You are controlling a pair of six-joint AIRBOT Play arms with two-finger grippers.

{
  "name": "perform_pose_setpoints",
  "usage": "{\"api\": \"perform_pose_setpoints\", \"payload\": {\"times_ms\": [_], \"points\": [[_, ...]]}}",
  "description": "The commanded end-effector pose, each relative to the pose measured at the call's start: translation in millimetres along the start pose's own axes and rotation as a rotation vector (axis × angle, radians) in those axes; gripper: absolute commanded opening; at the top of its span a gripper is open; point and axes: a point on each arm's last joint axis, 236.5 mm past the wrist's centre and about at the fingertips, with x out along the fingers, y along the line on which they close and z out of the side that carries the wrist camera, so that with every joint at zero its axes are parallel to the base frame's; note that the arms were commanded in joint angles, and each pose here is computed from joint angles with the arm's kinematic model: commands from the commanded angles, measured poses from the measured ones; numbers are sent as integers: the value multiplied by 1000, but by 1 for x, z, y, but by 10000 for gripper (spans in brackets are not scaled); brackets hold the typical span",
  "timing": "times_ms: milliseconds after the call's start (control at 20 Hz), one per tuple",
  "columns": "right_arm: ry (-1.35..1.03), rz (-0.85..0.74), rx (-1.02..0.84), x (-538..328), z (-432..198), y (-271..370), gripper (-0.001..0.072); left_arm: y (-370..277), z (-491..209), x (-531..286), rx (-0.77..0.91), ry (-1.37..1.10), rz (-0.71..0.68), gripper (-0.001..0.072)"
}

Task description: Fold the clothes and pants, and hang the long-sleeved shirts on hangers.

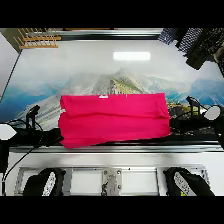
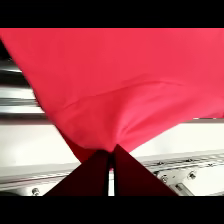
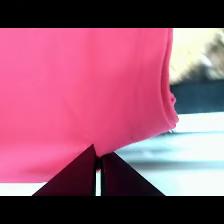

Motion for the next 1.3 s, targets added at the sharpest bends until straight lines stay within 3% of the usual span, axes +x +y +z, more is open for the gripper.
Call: {"api": "perform_pose_setpoints", "payload": {"times_ms": [0,350,600,650,700,750,800,950,1150,1200,1250], "points": [[54,-73,0,-17,-5,-9,11,-8,9,-18,-2,-32,0,6],[35,-69,-90,6,86,24,12,-27,127,17,119,-26,6,7],[-88,-35,-46,17,167,41,27,-24,205,55,79,22,4,6],[-131,-4,-41,16,181,49,115,-21,219,57,48,5,3,9],[-186,35,-40,13,195,59,371,-19,232,56,24,-17,2,173],[-250,86,-58,6,209,72,554,-19,243,52,14,-41,0,520],[-300,128,-65,-2,218,81,553,-20,254,46,12,-68,-3,615],[-320,169,-127,-19,219,72,553,-31,268,22,43,-148,-8,616],[-146,157,-64,0,176,-2,553,-39,246,18,61,-208,-10,609],[-126,155,-39,7,168,-21,553,-41,234,25,67,-202,-9,416],[-103,155,-9,16,157,-40,553,-44,222,33,77,-191,-9,129]]}}
